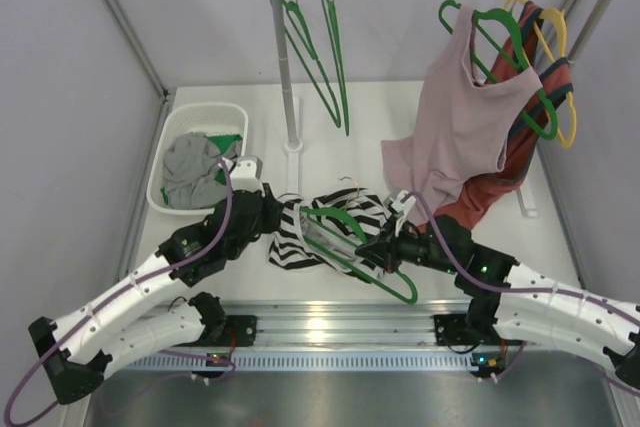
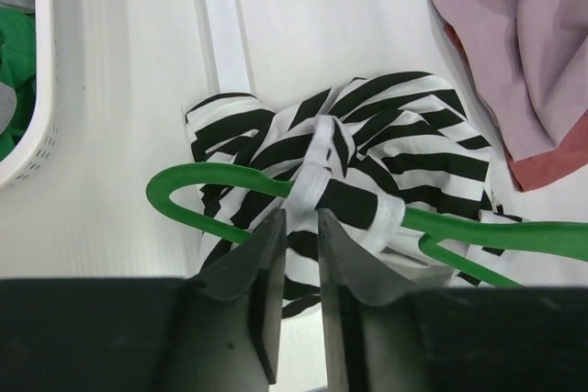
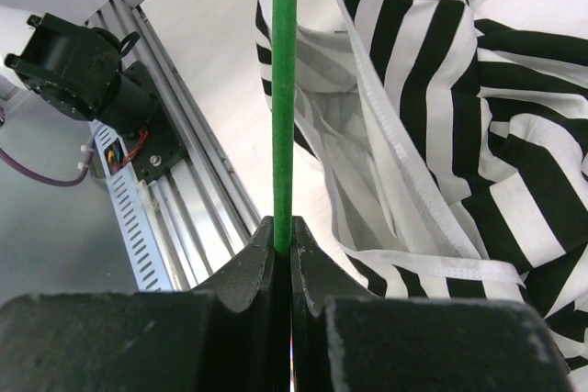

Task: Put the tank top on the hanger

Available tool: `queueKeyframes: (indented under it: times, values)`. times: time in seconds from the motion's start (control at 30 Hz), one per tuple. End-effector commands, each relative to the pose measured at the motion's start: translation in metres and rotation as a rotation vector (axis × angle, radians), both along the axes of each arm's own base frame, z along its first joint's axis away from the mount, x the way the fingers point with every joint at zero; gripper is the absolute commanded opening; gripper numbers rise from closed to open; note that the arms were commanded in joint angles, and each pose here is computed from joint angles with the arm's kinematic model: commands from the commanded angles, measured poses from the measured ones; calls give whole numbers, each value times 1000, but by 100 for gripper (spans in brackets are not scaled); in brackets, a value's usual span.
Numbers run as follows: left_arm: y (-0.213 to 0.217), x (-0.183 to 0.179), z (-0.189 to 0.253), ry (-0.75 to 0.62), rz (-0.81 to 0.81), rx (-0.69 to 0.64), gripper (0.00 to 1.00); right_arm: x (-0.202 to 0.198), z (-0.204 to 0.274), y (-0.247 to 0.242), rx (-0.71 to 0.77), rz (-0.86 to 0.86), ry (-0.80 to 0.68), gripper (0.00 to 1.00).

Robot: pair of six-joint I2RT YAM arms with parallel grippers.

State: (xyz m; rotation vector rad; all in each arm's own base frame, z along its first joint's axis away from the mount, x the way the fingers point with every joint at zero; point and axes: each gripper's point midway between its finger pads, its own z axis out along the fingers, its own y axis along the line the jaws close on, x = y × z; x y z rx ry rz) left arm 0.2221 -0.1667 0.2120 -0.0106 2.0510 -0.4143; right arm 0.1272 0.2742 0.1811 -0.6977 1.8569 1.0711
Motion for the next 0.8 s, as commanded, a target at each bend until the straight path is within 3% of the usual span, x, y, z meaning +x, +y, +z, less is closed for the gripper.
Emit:
queueKeyframes:
  times: [0.0,0.13,0.3,0.47,0.77]
  values:
    - [-2,0,26,-35,-23,-29,27,4,45,12,83,15,-85,0]
    - [-2,-5,52,-86,-63,-55,39,7,44,15,82,11,-87,0]
    - [-32,-20,79,-134,-266,-127,48,7,48,20,95,28,-94,0]
    - [-64,-23,98,-193,-401,-212,52,10,48,23,91,24,-98,0]
    - [-103,-23,90,-214,-518,-220,56,12,43,29,88,28,-92,0]
